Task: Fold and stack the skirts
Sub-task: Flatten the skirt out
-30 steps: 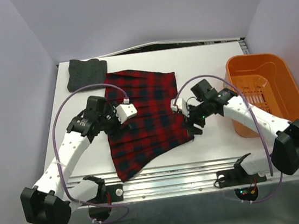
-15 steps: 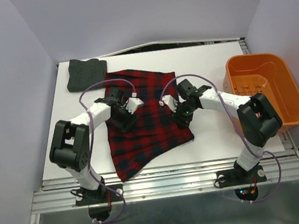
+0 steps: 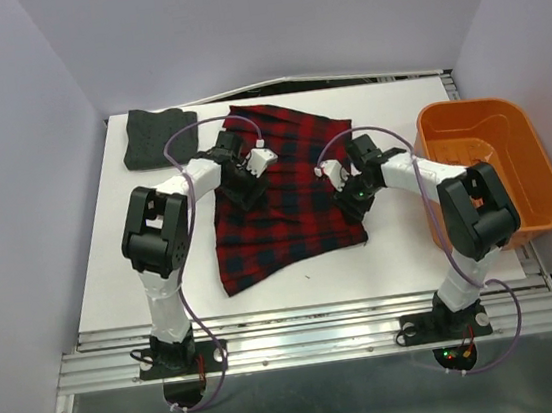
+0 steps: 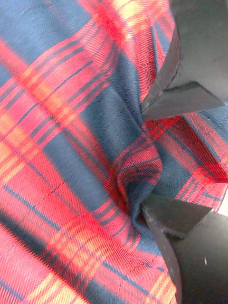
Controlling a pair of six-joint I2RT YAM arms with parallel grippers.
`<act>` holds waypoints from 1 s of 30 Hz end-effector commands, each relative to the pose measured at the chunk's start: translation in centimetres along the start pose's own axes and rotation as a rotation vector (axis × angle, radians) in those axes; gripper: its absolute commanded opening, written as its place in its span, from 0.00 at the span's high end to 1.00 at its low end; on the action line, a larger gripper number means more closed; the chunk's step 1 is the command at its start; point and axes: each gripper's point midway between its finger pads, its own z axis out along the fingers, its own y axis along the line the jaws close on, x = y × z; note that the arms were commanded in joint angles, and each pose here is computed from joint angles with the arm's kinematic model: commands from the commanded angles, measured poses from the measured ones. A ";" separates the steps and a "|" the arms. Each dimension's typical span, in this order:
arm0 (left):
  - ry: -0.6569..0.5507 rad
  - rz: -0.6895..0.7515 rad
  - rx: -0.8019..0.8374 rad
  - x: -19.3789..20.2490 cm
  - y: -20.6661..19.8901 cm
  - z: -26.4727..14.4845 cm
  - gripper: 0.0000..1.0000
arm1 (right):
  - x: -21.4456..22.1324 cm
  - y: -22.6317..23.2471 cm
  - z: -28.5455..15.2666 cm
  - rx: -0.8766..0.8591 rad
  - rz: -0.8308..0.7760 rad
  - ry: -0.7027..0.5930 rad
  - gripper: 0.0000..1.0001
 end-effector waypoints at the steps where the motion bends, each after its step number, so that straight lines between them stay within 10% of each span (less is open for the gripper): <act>1: -0.071 -0.009 0.011 -2.1 -0.6 -2.8 0.22 | -1.7 -2.6 -2.1 0.087 0.004 -0.018 0.45; 6: -0.196 0.127 -0.092 -3.3 -0.8 -11.2 0.01 | -6.0 -0.2 -7.7 0.027 -0.014 -0.138 0.37; 12: -0.181 0.271 -0.090 2.5 -5.5 -16.2 0.01 | -3.6 4.6 -9.4 0.013 -0.169 -0.127 0.29; 21: -0.052 0.507 -0.024 12.7 -15.2 -11.6 0.02 | 0.7 6.9 -5.7 0.099 -0.352 -0.079 0.27; 30: 0.075 0.568 -0.023 14.4 -15.1 -8.4 0.01 | 0.8 3.7 -2.5 0.278 -0.404 -0.081 0.28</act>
